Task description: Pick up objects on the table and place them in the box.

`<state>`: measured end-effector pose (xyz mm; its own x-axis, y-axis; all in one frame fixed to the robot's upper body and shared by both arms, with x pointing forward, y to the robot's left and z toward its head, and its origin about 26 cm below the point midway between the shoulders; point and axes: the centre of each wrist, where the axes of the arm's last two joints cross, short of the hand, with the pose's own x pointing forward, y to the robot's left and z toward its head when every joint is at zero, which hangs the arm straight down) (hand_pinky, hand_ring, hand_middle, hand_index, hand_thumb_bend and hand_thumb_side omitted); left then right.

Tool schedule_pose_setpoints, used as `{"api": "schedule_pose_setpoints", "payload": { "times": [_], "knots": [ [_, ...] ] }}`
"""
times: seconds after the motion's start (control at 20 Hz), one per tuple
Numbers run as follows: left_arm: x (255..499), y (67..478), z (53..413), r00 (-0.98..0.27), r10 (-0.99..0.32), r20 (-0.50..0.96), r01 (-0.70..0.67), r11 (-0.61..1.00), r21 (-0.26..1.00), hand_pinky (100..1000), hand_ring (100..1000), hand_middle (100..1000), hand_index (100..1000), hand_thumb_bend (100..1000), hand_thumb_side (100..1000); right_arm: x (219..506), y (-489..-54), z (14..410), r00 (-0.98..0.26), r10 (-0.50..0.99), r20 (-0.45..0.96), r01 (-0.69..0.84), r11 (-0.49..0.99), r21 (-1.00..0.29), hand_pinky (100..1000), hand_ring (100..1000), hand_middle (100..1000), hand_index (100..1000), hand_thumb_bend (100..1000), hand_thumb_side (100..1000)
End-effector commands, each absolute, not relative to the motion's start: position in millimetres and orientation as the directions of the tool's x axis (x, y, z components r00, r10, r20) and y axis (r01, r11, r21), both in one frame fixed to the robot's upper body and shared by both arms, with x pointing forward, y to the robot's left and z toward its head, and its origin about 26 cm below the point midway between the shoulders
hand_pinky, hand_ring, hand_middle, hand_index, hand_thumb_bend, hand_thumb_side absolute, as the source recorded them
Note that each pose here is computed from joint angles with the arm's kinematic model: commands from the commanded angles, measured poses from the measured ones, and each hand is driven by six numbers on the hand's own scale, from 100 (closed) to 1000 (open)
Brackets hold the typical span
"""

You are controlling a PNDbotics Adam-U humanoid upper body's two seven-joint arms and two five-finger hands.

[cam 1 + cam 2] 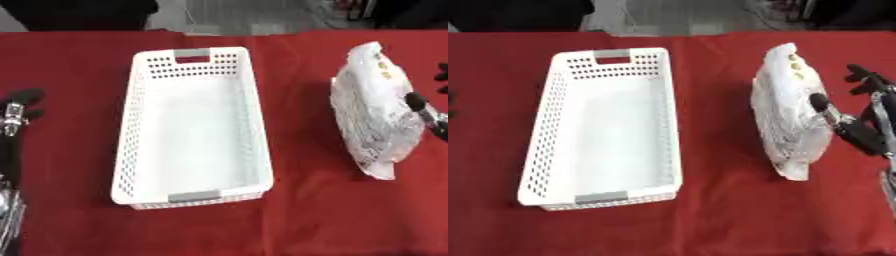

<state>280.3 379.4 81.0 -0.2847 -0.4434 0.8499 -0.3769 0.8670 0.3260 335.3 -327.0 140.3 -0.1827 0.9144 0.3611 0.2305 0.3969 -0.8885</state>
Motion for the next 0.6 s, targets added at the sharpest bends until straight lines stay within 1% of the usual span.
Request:
{"api": "schedule_pose_setpoints", "payload": {
  "times": [0.05, 0.3, 0.35, 0.4, 0.6],
  "knots": [
    [280.5, 381.5, 88.5, -0.302, -0.46, 0.835, -0.381, 0.861, 0.337, 818, 859, 772, 793, 307, 1000, 335.5, -325.4, 151.2, -0.206, 0.917, 0.341, 0.247, 0.386, -0.889, 373, 727, 775, 953, 690, 996],
    [280.5, 381.4, 88.8, -0.303, -0.46, 0.835, -0.381, 0.861, 0.336, 819, 859, 773, 793, 306, 1000, 336.2, -322.7, 149.2, -0.214, 0.913, 0.347, 0.232, 0.392, -0.89, 373, 726, 774, 952, 689, 996],
    [280.6, 381.3, 88.7, -0.303, -0.46, 0.835, -0.381, 0.861, 0.336, 819, 859, 773, 793, 308, 1000, 336.4, -322.3, 149.0, -0.215, 0.912, 0.348, 0.231, 0.394, -0.89, 373, 726, 774, 953, 705, 1000],
    [280.6, 381.2, 88.8, -0.303, -0.459, 0.835, -0.381, 0.862, 0.336, 819, 859, 773, 792, 306, 1000, 336.5, -321.9, 148.9, -0.217, 0.912, 0.348, 0.23, 0.395, -0.89, 373, 726, 774, 953, 689, 995],
    [280.6, 381.2, 88.5, -0.303, -0.458, 0.836, -0.381, 0.862, 0.335, 819, 859, 773, 792, 306, 1000, 336.8, -320.8, 148.4, -0.22, 0.911, 0.35, 0.225, 0.396, -0.89, 373, 726, 774, 952, 688, 997]
  ]
}}
